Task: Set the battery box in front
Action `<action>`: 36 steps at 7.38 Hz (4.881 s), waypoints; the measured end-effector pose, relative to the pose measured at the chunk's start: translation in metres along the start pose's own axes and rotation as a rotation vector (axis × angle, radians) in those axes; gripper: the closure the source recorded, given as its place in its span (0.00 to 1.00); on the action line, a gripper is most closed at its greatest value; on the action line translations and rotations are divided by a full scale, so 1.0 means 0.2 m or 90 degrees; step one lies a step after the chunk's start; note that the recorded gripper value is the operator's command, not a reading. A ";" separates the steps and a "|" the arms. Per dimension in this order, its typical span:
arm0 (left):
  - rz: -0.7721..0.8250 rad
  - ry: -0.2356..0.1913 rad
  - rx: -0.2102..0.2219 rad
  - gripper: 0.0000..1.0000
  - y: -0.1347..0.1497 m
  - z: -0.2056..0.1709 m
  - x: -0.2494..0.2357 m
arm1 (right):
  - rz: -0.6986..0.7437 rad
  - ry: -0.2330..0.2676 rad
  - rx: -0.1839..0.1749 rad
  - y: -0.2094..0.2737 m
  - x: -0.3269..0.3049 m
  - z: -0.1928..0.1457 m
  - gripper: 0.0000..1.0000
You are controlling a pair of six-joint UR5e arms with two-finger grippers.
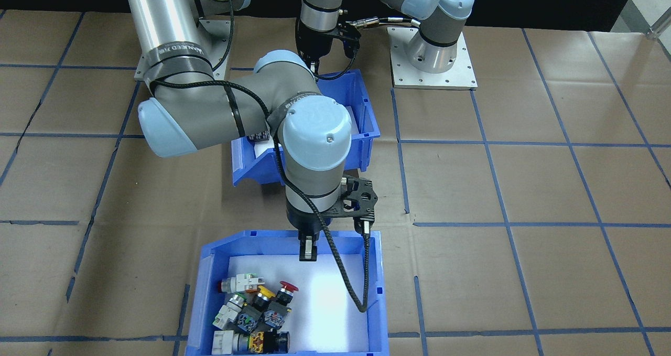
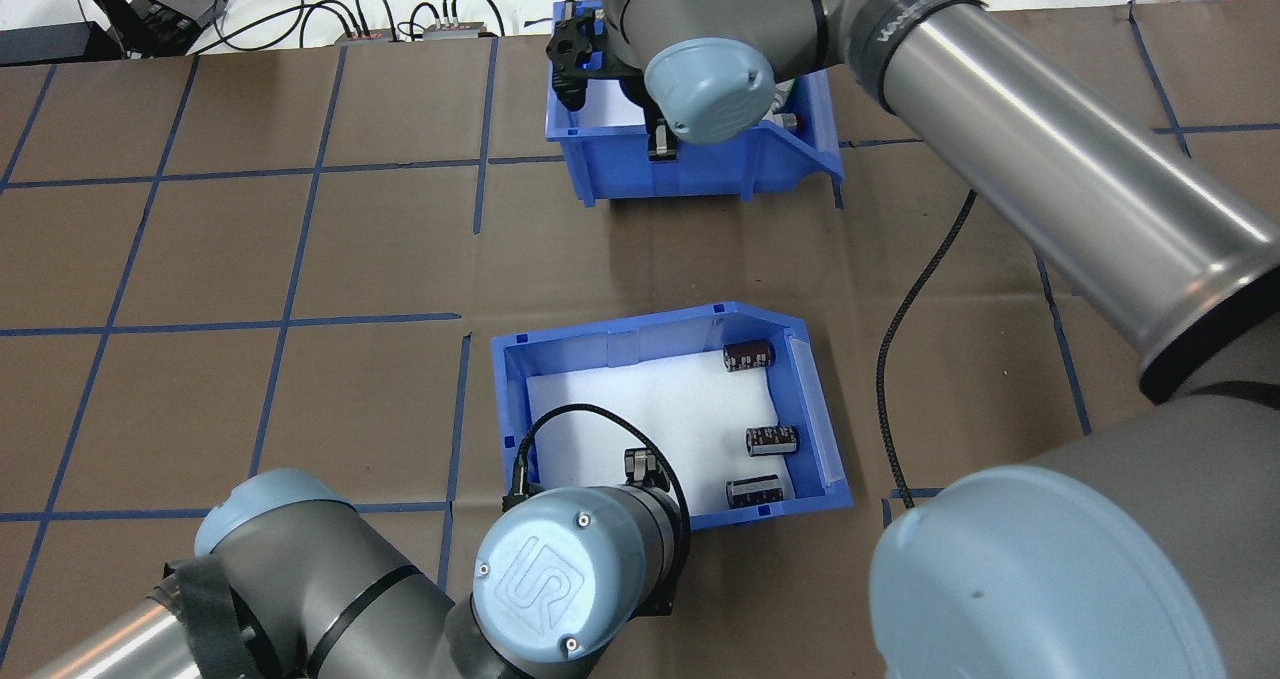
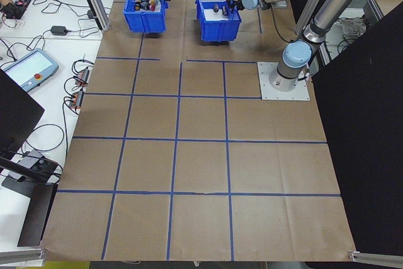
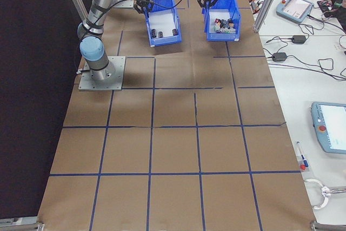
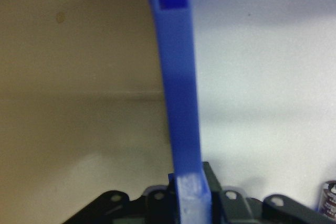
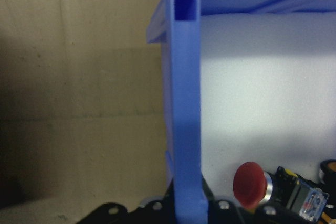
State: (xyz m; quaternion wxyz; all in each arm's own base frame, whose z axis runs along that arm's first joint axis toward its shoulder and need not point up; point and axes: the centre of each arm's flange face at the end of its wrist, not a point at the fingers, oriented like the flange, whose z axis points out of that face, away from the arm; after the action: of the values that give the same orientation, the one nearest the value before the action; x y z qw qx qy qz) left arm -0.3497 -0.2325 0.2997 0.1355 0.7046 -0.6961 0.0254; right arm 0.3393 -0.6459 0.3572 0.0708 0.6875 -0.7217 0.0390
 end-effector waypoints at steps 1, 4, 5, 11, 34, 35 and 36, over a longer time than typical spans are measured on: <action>0.026 0.008 0.000 1.00 -0.02 -0.02 0.02 | 0.008 0.005 -0.005 0.20 0.07 -0.05 1.00; 0.029 0.012 -0.005 1.00 -0.22 -0.02 0.26 | -0.009 -0.001 -0.023 0.90 0.12 -0.14 1.00; 0.024 0.007 -0.021 1.00 -0.32 -0.01 0.38 | -0.018 -0.006 -0.025 1.11 0.07 -0.16 1.00; 0.043 0.013 -0.056 1.00 -0.61 0.12 1.13 | -0.029 -0.029 0.001 1.77 -0.62 -0.08 1.00; 0.561 -0.214 -0.007 0.01 -0.42 -0.40 1.61 | -0.038 -0.044 0.030 1.27 -1.63 0.01 1.00; 0.656 -0.200 -0.016 0.01 -0.51 -0.53 1.62 | -0.042 -0.044 0.033 1.18 -1.67 0.00 1.00; 0.775 -0.187 -0.026 0.01 -0.61 -0.62 1.64 | -0.042 -0.044 0.037 1.09 -1.71 -0.01 1.00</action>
State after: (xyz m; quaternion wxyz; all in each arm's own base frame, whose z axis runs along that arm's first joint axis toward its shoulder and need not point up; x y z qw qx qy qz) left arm -0.2007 -0.5248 0.4732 0.0133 0.1754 -0.9843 -0.0125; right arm 0.1365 -0.2972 0.3145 0.0275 0.7135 -0.6993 0.0338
